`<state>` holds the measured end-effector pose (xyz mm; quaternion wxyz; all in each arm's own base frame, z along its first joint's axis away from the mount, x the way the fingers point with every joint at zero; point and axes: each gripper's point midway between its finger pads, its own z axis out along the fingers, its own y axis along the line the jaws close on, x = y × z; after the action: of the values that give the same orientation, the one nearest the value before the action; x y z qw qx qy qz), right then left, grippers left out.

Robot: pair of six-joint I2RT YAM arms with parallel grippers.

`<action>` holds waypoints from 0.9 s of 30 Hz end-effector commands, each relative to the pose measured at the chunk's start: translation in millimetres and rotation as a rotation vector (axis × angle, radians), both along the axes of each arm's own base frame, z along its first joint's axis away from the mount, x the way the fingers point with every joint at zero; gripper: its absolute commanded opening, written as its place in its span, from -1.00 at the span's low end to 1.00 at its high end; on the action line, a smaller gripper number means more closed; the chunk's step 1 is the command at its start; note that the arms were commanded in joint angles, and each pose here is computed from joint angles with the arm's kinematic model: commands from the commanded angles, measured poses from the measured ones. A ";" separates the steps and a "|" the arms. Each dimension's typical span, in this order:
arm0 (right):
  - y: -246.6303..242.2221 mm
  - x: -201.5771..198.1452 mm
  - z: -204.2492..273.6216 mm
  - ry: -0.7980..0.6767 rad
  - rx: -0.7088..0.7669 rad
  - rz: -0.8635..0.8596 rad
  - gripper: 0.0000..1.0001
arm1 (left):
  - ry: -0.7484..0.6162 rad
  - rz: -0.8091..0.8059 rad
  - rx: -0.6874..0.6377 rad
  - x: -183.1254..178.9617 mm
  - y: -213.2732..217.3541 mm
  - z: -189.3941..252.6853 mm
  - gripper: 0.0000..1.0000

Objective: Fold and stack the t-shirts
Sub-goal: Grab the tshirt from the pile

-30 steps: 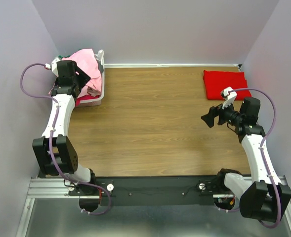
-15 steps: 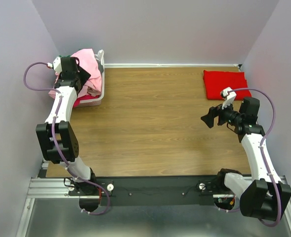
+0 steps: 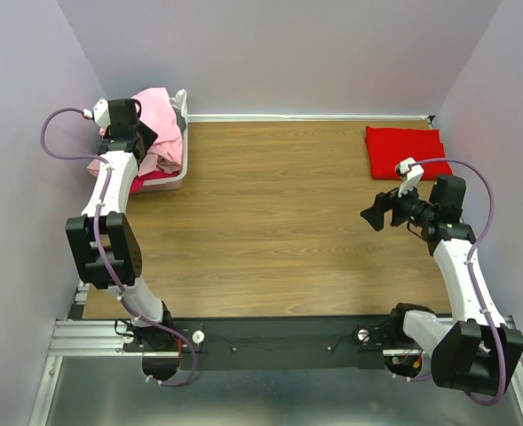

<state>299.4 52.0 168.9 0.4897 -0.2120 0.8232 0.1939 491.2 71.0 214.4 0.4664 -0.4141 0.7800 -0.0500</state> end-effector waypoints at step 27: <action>-1.2 -0.1 -2.4 0.007 -0.016 0.009 1.00 | -0.623 -0.581 0.156 -47.0 -86.4 225.3 -1.00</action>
<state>299.3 51.7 167.2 0.4875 -0.2140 0.8242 0.1932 470.9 22.5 364.6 0.6177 -0.2109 0.7338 -0.1884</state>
